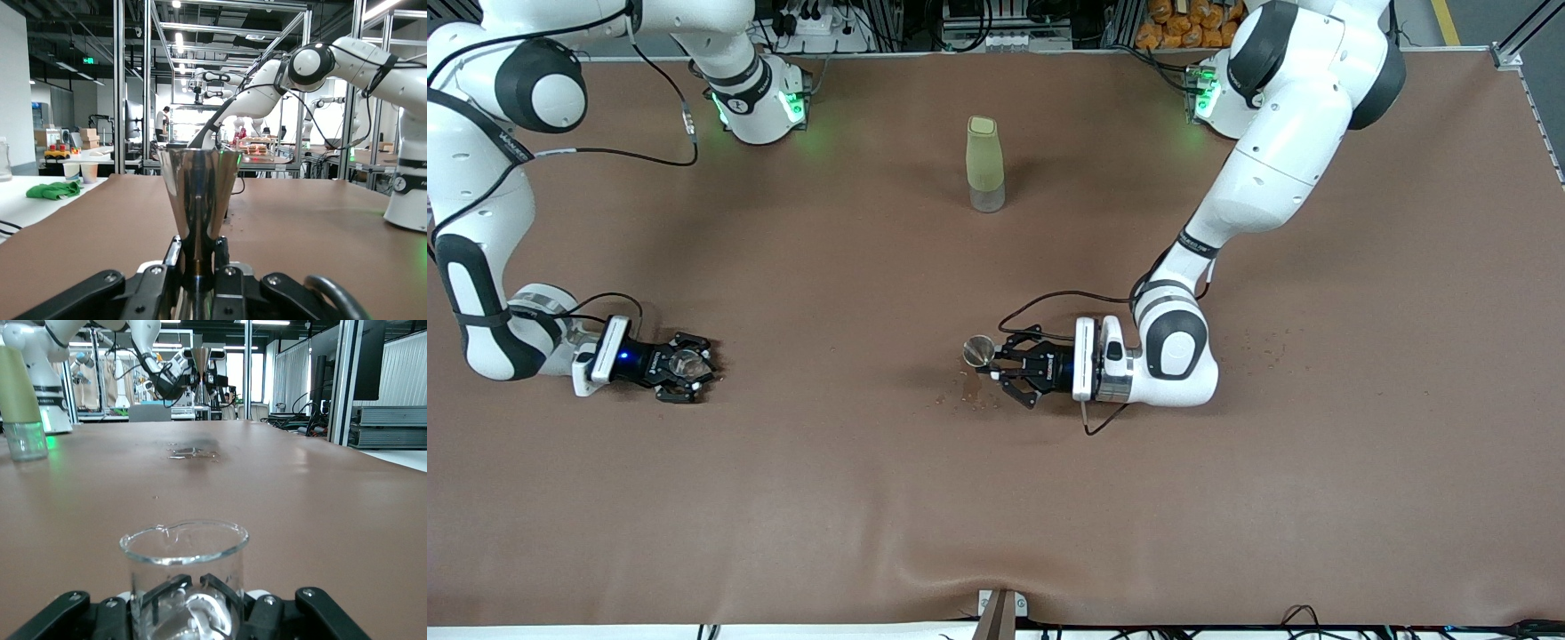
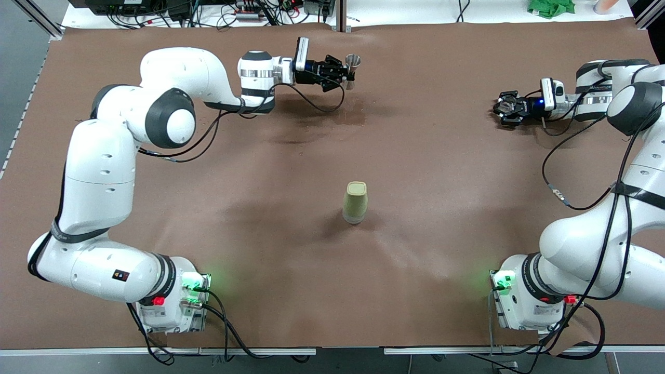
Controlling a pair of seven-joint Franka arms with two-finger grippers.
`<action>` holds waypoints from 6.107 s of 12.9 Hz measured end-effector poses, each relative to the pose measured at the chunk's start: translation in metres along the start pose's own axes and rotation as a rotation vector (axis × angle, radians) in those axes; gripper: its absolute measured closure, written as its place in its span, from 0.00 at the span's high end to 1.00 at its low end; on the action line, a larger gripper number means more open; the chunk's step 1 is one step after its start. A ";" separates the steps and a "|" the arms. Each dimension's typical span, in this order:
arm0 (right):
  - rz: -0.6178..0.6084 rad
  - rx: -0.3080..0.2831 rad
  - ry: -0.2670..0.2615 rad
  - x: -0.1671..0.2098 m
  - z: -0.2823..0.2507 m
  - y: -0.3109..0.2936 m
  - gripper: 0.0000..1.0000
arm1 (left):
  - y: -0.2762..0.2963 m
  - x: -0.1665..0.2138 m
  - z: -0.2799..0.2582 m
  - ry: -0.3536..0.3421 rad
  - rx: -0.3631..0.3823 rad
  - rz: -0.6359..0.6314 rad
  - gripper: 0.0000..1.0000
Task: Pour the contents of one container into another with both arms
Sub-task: 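Carry the beaker with the right gripper toward the jigger, then raise the beaker above the jigger with the right gripper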
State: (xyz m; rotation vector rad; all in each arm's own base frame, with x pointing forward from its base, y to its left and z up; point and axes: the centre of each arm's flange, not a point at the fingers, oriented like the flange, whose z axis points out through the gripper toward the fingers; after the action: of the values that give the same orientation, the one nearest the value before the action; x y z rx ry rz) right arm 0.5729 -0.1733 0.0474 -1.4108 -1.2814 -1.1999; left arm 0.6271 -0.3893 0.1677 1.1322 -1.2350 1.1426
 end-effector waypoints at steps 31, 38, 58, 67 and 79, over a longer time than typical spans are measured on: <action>0.253 0.160 -0.058 0.355 0.402 0.058 0.15 | 0.009 -0.029 0.021 0.034 0.069 0.063 0.22; 0.312 0.127 -0.047 0.384 0.435 0.008 0.15 | 0.001 -0.036 -0.001 -0.019 0.077 0.104 0.22; 0.526 0.094 -0.067 0.395 0.472 -0.049 0.15 | 0.001 -0.039 0.001 -0.014 0.088 0.243 0.22; 0.433 0.036 0.058 0.373 0.494 -0.080 0.15 | 0.011 -0.047 0.012 0.067 0.088 0.122 0.22; 0.779 0.037 0.083 0.355 0.503 -0.099 0.15 | 0.021 -0.057 0.012 0.079 0.069 0.026 0.22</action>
State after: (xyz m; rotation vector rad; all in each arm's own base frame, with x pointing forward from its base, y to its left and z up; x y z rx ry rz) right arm 0.5291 0.3891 0.3131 -1.5927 -0.5801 -0.6807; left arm 0.6045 -0.4006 0.1111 1.1139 -1.1599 1.2465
